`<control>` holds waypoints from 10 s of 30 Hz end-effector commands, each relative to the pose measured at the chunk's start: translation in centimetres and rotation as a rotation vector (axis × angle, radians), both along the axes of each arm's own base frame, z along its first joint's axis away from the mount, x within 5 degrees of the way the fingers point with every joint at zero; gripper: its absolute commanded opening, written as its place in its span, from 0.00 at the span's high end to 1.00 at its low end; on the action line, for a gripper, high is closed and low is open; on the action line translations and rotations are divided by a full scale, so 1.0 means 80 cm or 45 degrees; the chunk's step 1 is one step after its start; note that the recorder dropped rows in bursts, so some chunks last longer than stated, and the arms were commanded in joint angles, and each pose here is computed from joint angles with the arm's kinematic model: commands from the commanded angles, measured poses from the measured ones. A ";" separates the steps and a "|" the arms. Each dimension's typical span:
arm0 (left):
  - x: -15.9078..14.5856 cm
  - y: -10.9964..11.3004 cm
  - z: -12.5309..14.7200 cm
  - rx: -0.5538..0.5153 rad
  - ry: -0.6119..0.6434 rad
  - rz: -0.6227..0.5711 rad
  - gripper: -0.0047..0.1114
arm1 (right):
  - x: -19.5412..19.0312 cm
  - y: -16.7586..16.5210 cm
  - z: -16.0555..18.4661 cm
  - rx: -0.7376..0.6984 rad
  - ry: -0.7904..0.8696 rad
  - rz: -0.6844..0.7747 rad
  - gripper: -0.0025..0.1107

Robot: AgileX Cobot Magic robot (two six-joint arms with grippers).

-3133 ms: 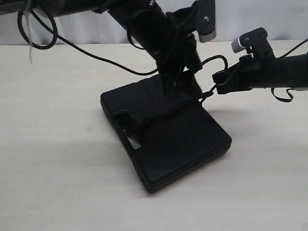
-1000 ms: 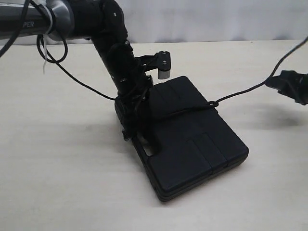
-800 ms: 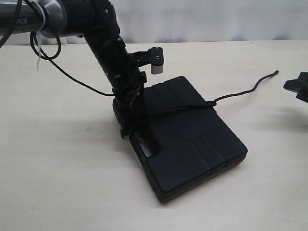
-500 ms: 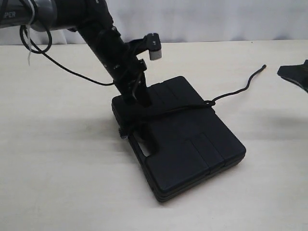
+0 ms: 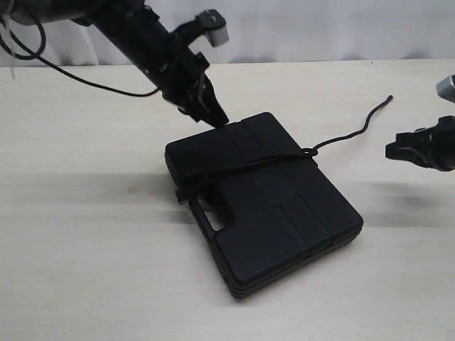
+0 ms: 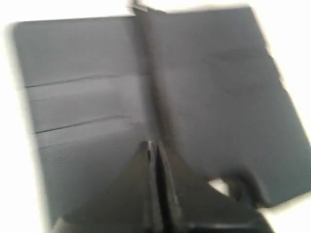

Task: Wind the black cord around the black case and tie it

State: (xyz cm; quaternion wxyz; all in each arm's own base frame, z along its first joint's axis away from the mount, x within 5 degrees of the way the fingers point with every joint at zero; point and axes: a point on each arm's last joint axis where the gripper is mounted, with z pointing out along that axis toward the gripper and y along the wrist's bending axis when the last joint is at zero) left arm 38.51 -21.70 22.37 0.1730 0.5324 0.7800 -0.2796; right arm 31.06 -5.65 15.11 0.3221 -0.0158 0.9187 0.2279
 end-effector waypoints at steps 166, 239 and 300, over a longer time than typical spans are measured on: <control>-0.376 0.233 0.145 -0.829 -1.152 1.252 0.96 | -0.326 0.120 0.270 0.165 -1.474 0.207 0.94; -0.411 0.273 -0.017 -0.498 -1.324 1.645 0.96 | -0.326 0.120 0.270 0.165 -1.474 0.207 0.94; -0.414 0.269 -0.048 -0.300 -1.012 1.571 0.96 | -0.326 0.120 0.270 0.165 -1.475 0.205 0.94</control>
